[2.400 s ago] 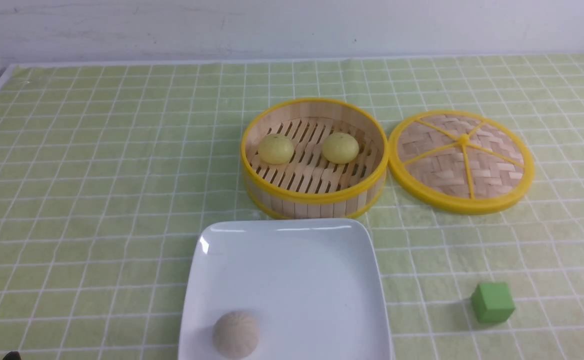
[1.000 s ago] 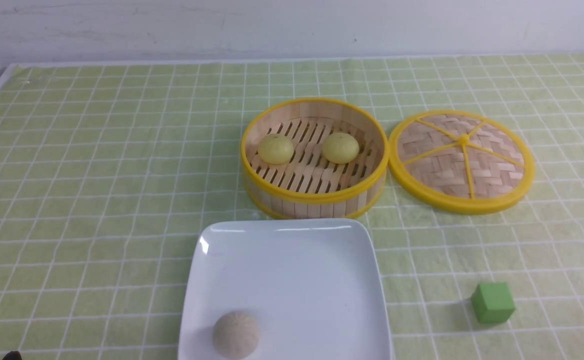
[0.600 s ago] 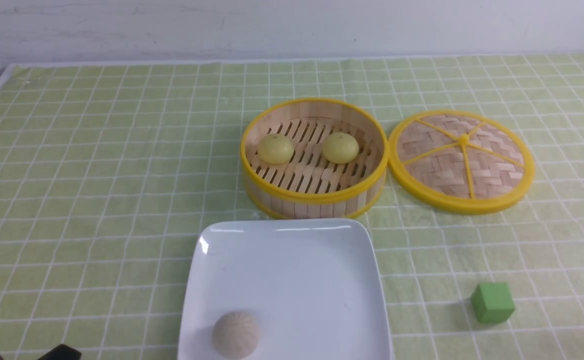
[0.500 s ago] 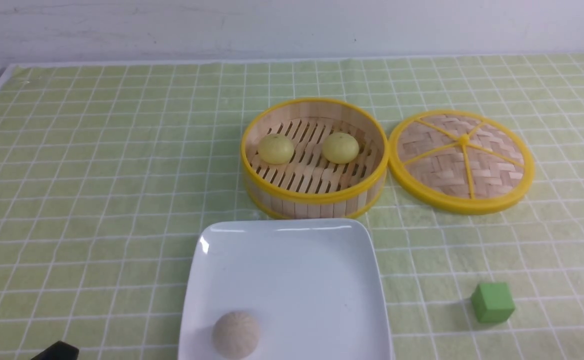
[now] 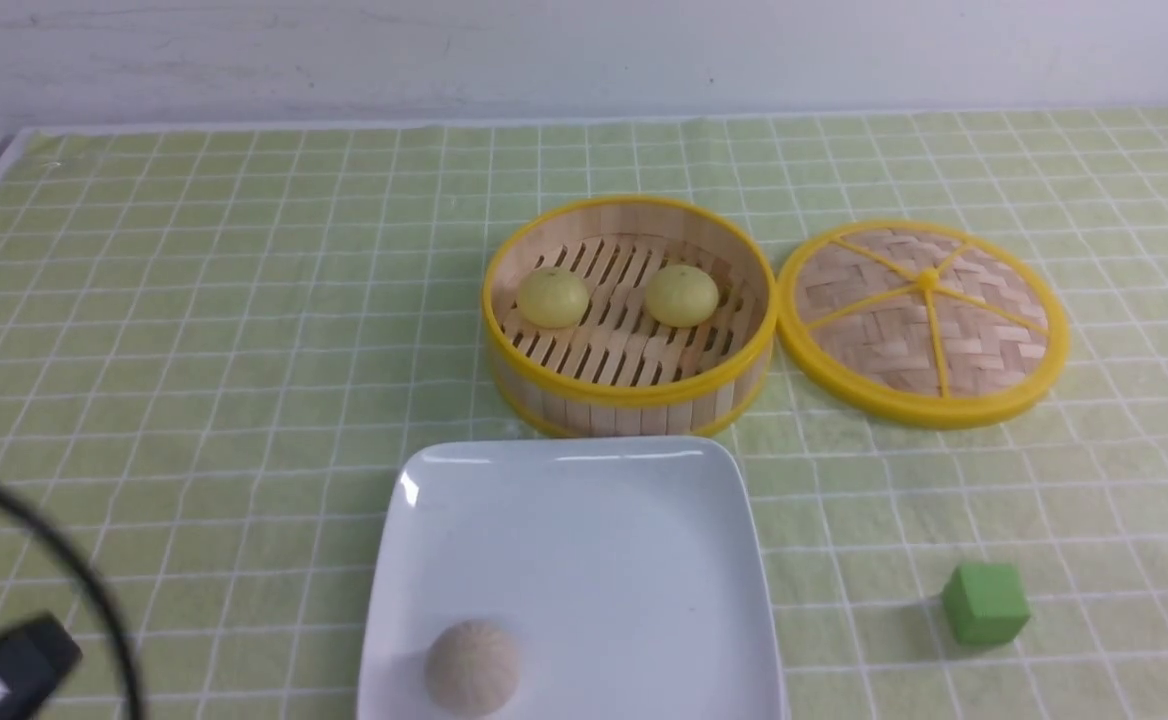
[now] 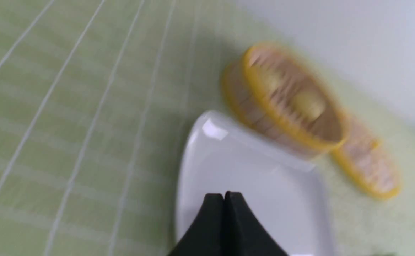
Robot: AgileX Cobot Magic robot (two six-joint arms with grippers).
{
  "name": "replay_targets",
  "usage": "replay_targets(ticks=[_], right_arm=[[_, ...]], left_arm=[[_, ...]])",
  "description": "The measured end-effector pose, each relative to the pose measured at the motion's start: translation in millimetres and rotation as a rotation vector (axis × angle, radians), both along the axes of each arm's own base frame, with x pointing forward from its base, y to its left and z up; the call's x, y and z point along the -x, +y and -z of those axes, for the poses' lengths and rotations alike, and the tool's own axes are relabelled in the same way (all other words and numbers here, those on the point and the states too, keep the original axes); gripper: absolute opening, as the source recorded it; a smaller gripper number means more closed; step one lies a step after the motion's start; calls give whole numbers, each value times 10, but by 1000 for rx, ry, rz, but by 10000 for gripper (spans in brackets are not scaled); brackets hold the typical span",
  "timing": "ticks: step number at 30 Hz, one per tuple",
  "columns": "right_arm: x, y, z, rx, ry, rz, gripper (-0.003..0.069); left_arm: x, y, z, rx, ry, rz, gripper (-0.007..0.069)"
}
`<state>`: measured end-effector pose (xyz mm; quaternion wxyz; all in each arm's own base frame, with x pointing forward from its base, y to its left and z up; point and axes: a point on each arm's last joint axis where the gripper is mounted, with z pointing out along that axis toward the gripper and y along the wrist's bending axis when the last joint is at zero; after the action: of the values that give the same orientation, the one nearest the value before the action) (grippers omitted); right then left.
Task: Put the steamed buns into the plate on the green tablecloth.
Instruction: 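Reach toward a bun in the bamboo steamer with the right gripper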
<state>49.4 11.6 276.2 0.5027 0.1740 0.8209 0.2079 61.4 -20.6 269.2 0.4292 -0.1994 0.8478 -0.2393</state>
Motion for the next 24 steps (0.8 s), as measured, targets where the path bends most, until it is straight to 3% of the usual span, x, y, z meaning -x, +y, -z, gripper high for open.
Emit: replay_targets(ticks=[2, 5, 6, 8, 9, 11, 12, 14, 18, 24], right_arm=[[-50, -1, -169, 136, 196, -58, -12], [-234, 56, -246, 247, 367, -192, -12], [-252, 64, -245, 251, 377, -204, -12], [-518, 220, -189, 249, 462, -405, -10], [-538, 235, -184, 231, 471, -411, -9], [-807, 449, -70, 146, 502, -656, -6], [-825, 464, -62, 153, 490, -677, -6], [-1053, 629, 21, 53, 441, -854, 1], [-1426, 754, 43, -9, 343, -946, 24], [-2040, 851, -59, 13, 298, -932, 88]], left_arm=[[-134, 12, 194, -87, 267, 32, 2], [-299, 17, 340, -163, 463, 89, 2], [-311, 16, 349, -166, 472, 93, 2], [-474, -26, 359, -170, 534, 157, 2], [-477, -29, 350, -169, 529, 162, 2], [-597, -82, 330, -154, 531, 226, 2], [-604, -85, 328, -149, 530, 225, 2], [-687, -110, 326, -149, 490, 256, 2], [-781, -109, 335, -149, 445, 238, 6], [-810, -108, 335, -143, 431, 225, 17]])
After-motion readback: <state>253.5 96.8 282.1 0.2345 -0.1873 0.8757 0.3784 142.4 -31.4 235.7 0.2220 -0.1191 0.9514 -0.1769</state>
